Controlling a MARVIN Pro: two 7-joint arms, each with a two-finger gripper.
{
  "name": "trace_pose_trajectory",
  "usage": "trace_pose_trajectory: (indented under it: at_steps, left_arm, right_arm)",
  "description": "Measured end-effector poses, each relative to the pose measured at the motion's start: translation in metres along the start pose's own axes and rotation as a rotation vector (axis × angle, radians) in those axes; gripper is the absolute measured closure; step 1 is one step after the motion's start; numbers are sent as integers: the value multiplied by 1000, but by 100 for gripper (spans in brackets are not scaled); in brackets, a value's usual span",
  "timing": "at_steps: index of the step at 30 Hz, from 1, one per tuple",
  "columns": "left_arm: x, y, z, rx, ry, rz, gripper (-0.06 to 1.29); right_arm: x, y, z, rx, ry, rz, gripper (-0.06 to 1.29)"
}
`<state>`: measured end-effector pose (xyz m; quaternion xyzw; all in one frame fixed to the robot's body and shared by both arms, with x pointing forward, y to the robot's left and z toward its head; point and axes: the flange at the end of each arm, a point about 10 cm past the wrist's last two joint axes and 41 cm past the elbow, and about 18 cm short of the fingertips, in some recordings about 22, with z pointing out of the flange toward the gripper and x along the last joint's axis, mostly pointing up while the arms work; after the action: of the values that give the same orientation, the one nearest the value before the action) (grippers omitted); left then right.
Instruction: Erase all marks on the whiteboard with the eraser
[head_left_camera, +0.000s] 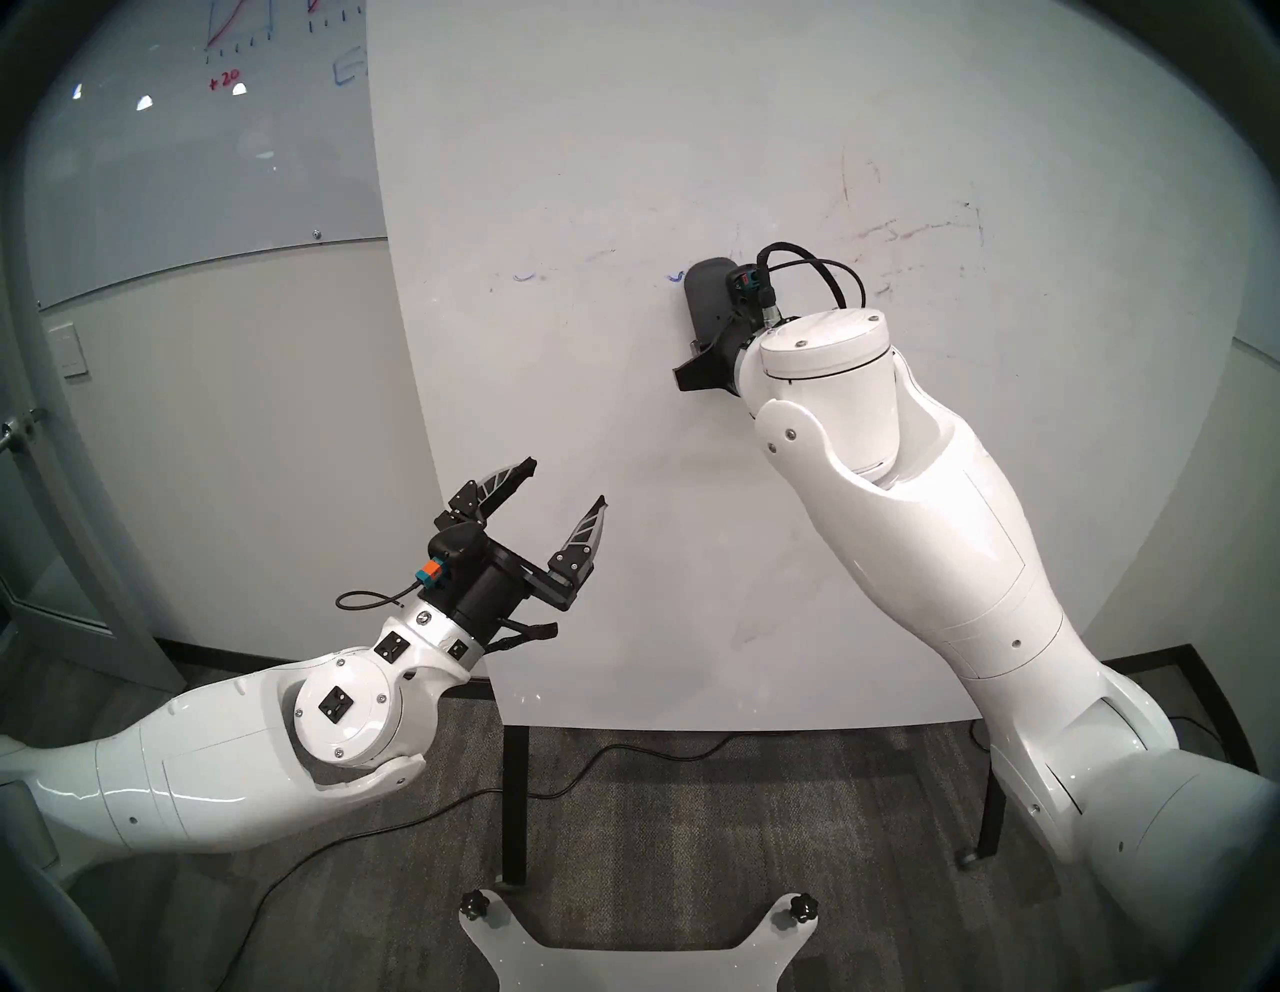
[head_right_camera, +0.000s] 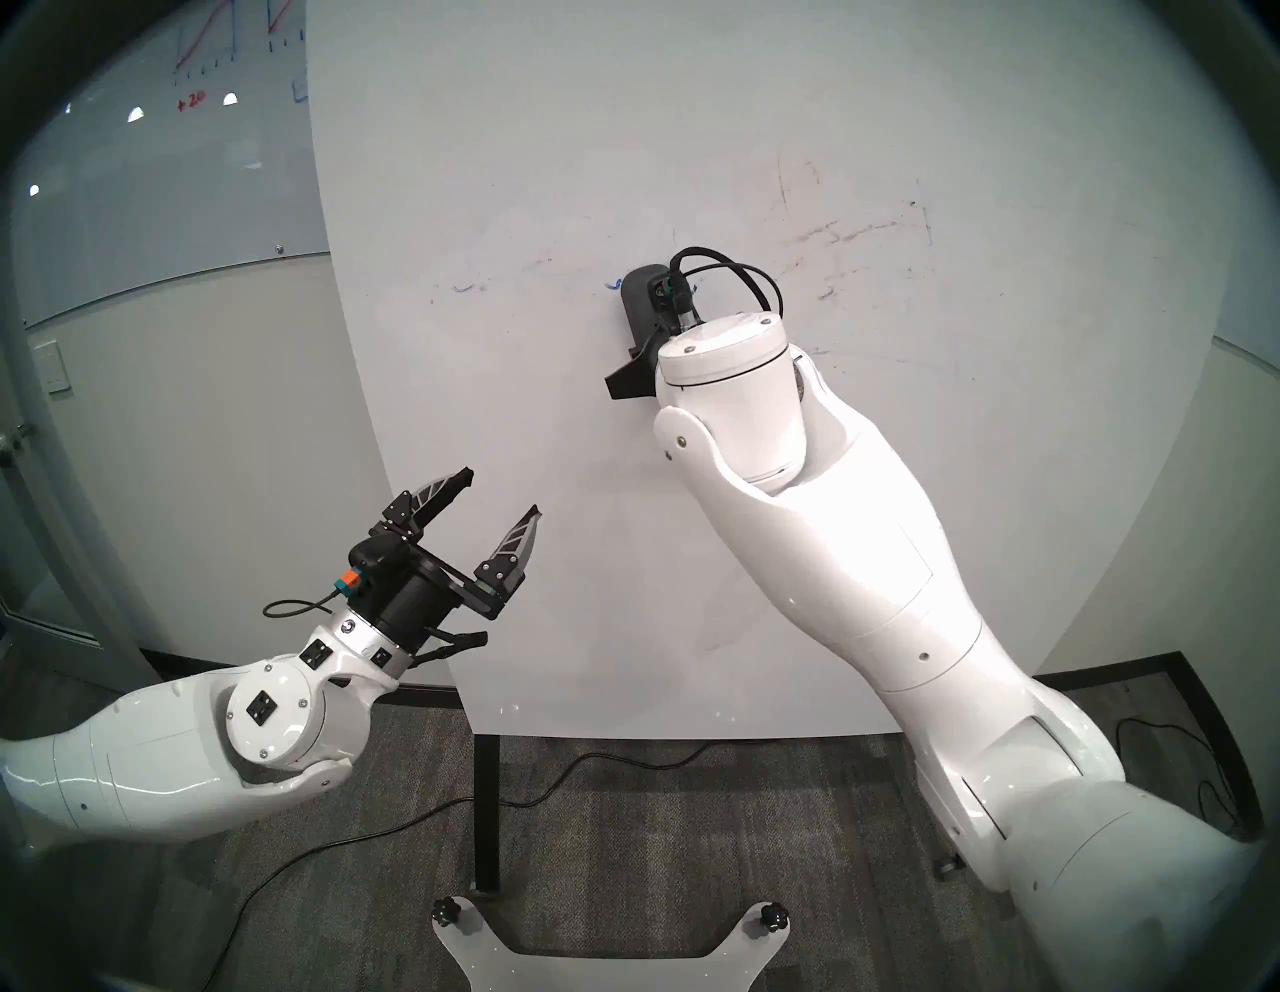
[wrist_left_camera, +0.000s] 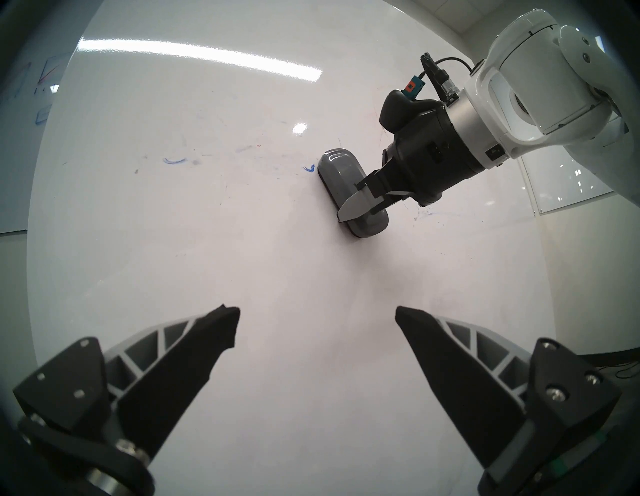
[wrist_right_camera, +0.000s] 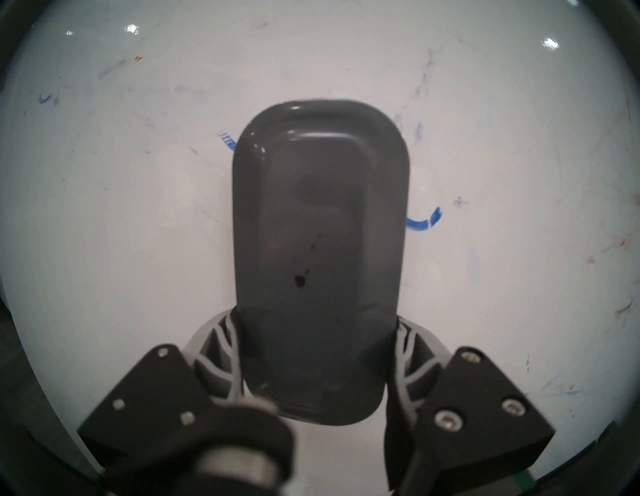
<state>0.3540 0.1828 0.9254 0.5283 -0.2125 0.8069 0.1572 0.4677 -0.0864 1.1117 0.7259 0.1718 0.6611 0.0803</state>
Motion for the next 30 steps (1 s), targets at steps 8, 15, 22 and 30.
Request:
trace_pose_trajectory:
  at_steps: [8,15,22,30]
  left_arm:
    - [0,0,0,0,0,0,0]
    - [0,0,0,0,0,0,0]
    - [0,0,0,0,0,0,0]
    - [0,0,0,0,0,0,0]
  right_arm:
    - [13,-12,-2,12,29,-9,70]
    - [22,-16,-5,14,49,-1,70]
    - [26,-5,-9,-1,60,34,70]
    - [13,15,-11,5,27,84,70]
